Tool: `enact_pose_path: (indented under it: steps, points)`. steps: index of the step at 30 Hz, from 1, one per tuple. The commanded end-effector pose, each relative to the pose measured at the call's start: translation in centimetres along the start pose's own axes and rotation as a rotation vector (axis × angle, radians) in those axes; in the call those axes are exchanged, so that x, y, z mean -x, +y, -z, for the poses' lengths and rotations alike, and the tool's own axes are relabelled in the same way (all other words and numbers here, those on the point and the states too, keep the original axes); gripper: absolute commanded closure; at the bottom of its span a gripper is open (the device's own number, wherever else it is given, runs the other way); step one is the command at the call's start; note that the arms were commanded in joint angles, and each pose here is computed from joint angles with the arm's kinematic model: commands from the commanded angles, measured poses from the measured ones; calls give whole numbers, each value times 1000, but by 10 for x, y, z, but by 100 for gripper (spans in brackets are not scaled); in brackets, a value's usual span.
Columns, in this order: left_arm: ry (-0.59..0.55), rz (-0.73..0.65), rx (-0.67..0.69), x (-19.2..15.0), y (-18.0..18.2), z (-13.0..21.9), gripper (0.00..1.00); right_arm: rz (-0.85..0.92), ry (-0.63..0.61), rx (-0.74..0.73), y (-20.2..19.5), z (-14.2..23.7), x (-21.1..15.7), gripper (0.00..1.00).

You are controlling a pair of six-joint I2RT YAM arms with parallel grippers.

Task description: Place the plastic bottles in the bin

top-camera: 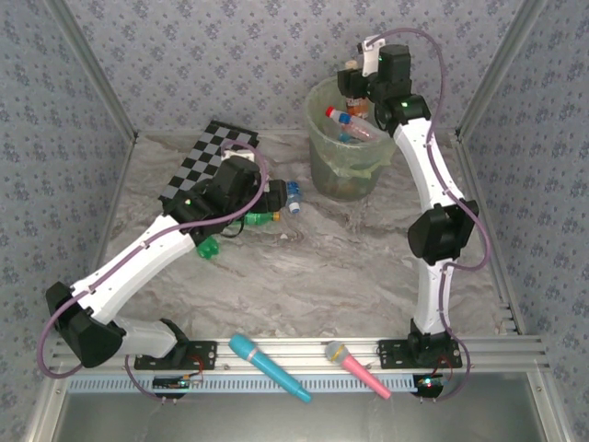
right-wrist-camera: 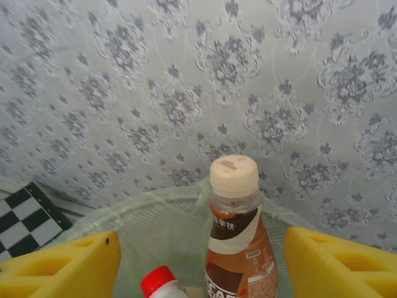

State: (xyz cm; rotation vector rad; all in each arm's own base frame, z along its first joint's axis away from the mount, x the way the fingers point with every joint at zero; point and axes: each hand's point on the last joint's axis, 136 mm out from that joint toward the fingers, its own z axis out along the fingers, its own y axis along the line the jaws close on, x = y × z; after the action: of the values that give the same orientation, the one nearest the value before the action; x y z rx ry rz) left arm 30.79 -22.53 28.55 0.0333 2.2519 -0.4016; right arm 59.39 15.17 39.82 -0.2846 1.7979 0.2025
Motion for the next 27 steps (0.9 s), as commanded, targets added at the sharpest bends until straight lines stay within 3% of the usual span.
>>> enact_pose_path:
  steps: [1,5,14,27]
  points:
    - [-12,32,9,-1,9,13,0,-74,-51,19,-1,18,24,28]
    - [-11,22,20,-3,15,17,0,-167,-37,-8,-21,5,18,23]
    - [-14,25,34,-1,22,15,0,-303,-9,95,-33,-36,-12,19]
    - [2,23,57,3,26,15,0,-315,33,326,20,-49,-26,20]
